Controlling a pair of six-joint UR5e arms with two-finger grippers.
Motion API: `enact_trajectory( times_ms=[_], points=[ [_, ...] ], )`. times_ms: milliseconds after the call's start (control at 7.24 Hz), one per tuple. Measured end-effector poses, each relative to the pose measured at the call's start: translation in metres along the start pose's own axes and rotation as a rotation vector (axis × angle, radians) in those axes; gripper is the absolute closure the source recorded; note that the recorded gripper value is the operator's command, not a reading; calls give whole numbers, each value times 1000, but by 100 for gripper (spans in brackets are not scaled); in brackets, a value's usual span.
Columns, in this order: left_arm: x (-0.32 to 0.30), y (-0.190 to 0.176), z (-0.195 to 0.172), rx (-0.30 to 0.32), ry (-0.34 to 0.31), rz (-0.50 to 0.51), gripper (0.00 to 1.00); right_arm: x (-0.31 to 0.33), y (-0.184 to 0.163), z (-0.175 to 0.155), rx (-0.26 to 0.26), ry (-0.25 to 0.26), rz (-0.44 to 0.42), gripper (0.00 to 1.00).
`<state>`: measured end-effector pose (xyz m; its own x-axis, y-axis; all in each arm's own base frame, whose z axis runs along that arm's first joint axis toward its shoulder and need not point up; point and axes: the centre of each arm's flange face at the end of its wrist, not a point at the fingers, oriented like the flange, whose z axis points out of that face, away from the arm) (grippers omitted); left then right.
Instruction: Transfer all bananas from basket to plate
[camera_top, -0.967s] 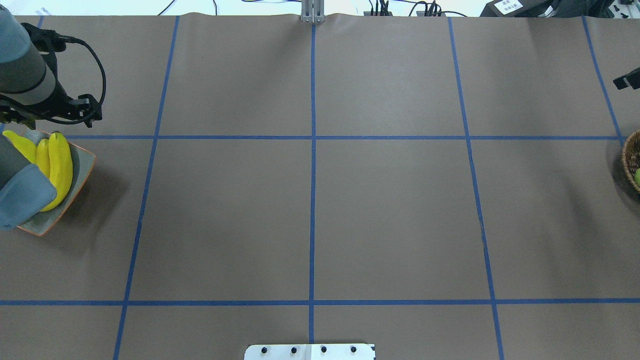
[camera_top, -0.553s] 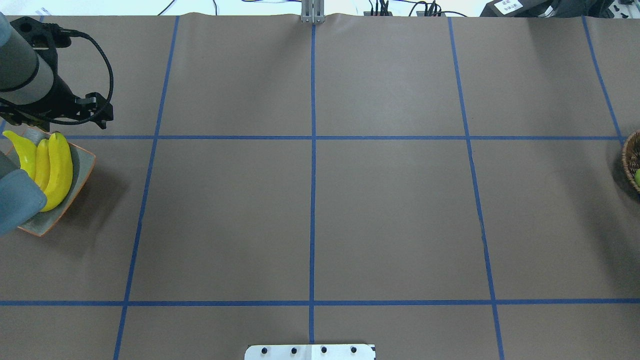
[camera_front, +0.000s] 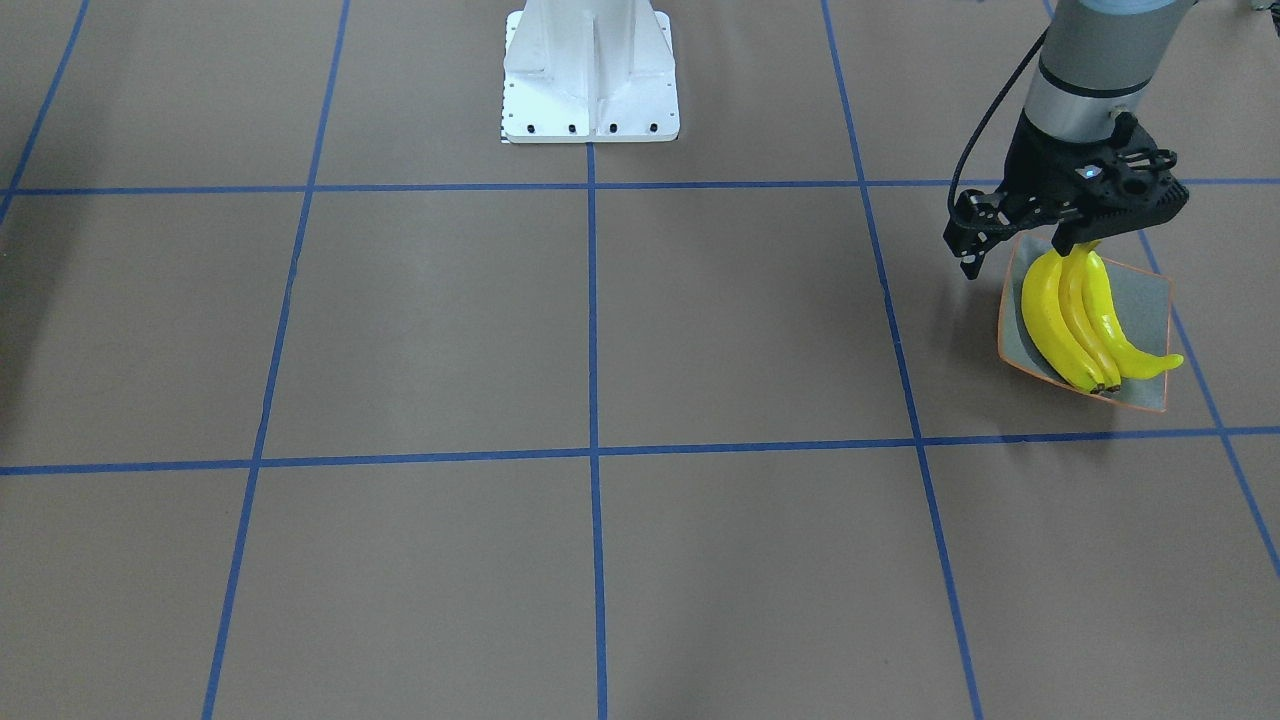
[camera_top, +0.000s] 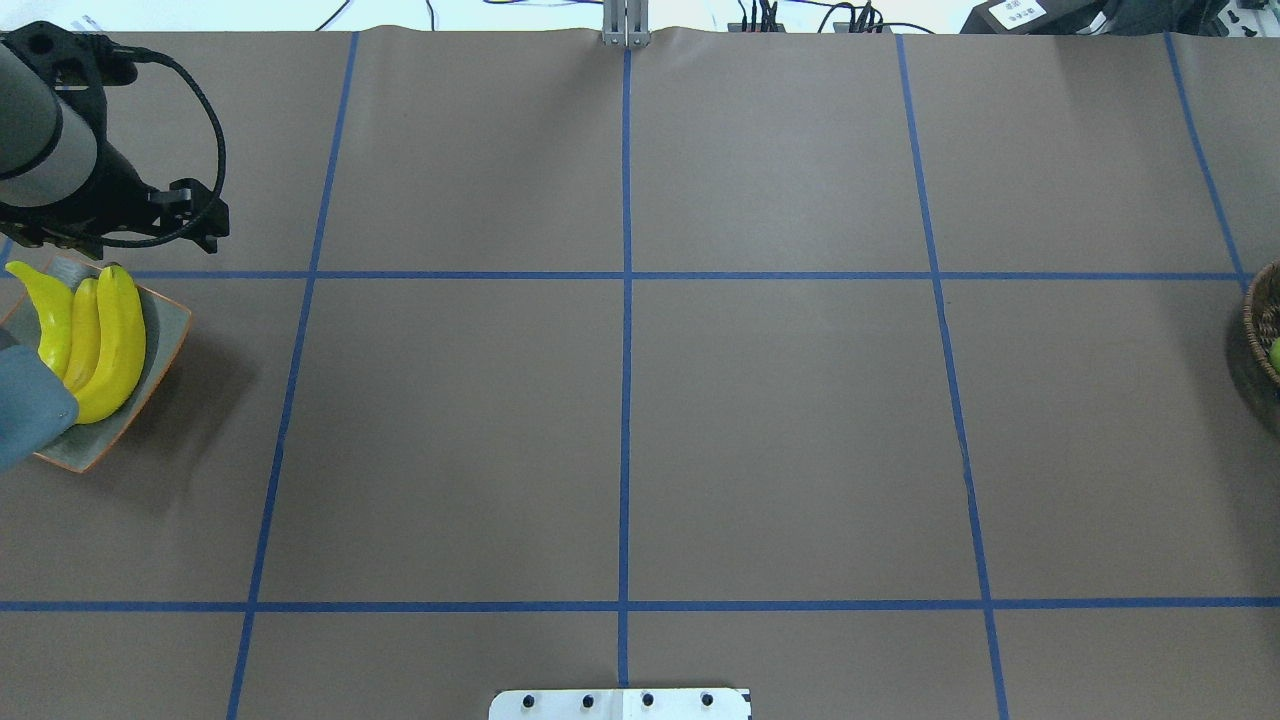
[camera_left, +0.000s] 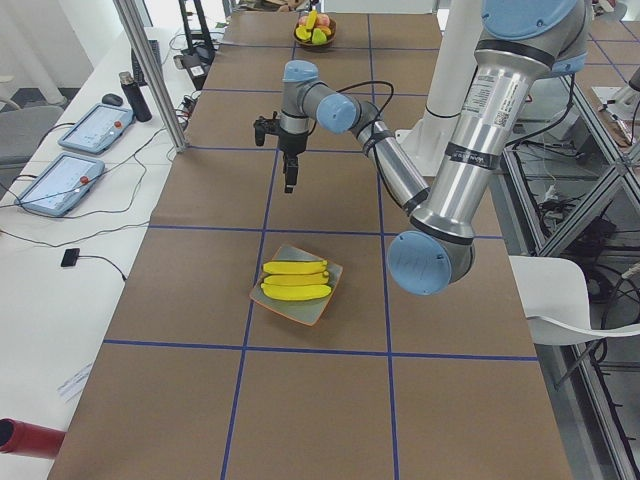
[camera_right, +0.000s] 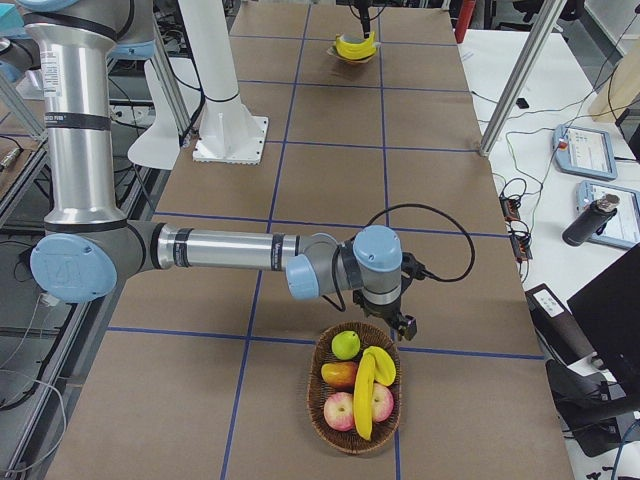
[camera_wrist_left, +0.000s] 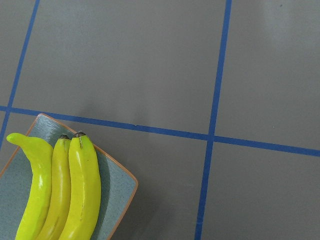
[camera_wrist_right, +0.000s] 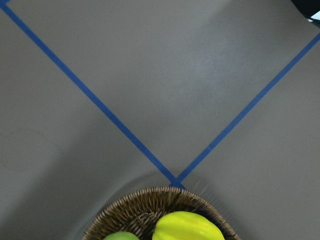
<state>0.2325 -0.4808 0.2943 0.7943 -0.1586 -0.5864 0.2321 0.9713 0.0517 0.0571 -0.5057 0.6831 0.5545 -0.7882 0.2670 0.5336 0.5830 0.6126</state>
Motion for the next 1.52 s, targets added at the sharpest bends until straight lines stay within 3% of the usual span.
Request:
enact_trajectory(
  times_ms=[414,691,1381,1519],
  points=[
    [0,0,-1,2,1,1,1,2,47,31,-50,56,-19,3],
    [0,0,-1,2,1,1,1,-7,65,41,-76,70,-24,14],
    [1,0,1,1,-2,3,1,-16,46,61,-121,86,-89,27],
    [1,0,1,1,-1,3,1,-15,47,62,-135,97,-94,35]
  ],
)
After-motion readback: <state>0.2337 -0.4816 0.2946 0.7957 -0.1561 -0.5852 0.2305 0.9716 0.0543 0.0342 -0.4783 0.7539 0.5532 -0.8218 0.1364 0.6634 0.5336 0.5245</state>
